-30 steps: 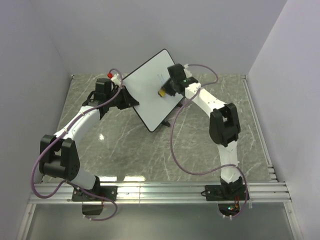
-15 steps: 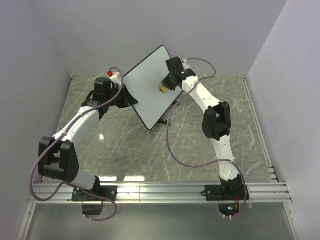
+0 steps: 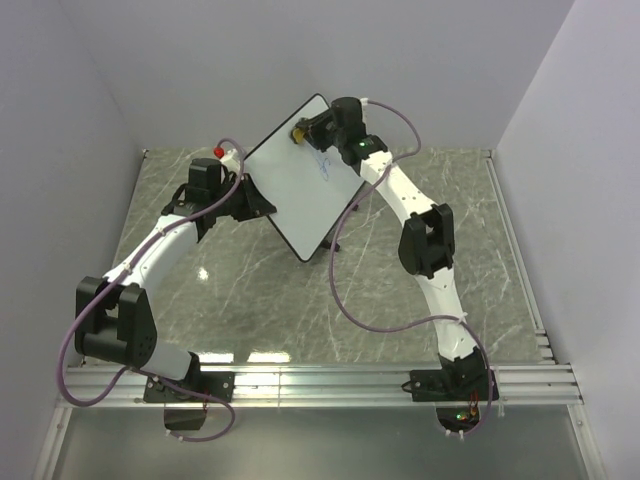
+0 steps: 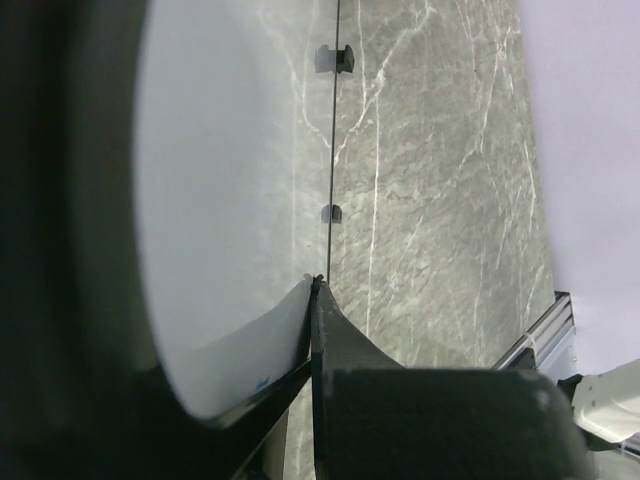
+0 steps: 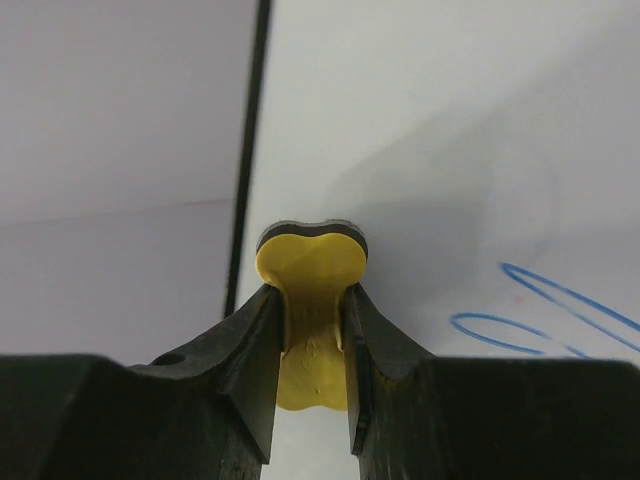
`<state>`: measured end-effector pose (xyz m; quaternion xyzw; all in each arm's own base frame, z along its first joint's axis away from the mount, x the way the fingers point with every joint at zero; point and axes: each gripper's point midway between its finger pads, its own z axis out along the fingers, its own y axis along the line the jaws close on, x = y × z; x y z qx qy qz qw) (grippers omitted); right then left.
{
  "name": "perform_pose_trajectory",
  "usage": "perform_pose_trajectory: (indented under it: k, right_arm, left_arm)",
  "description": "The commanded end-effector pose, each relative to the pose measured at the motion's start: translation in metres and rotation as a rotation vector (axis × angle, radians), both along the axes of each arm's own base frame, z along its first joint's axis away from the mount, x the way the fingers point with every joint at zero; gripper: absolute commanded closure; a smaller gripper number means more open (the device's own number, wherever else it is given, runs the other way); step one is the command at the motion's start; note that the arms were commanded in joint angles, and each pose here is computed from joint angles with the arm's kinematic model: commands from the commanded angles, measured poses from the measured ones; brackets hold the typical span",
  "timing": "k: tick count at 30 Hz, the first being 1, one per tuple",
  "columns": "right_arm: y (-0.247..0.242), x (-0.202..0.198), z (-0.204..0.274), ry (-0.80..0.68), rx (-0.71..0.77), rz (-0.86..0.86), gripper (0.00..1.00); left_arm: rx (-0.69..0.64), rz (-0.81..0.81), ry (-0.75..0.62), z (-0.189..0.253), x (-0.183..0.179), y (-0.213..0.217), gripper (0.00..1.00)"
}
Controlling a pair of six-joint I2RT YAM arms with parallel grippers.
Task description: Erase the whiteboard
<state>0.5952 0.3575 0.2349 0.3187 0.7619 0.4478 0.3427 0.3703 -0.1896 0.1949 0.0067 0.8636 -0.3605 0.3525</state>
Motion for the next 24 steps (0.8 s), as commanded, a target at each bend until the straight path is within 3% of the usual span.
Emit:
perform_pose_trajectory:
  k: [1,6,11,16,24]
  right_arm:
    - [0.061,-0.018,0.006,-0.035,0.142,0.154,1.00]
    - [0.026,-0.026,-0.062,0.157,-0.005,0.092,1.00]
    - [-0.020,-0.061,-0.124,0.328,-0.245,0.071,1.00]
    - [-0.041,-0.090,-0.160,0.426,-0.369,0.098,1.00]
    - [-0.045,-0.125,-0.183,0.503,-0.438,0.138,1.00]
  left_arm:
    - [0.033,-0.242,0.143,-0.033,-0.061,-0.026,1.00]
    - [0.037,-0.244,0.140,-0.030,-0.061,-0.026,1.00]
    - [0.036,-0.246,0.144,-0.029,-0.063,-0.026,1.00]
    - [0.032,-0.251,0.148,-0.031,-0.064,-0.026,1.00]
    - [0.023,-0.264,0.154,-0.034,-0.062,-0.029,1.00]
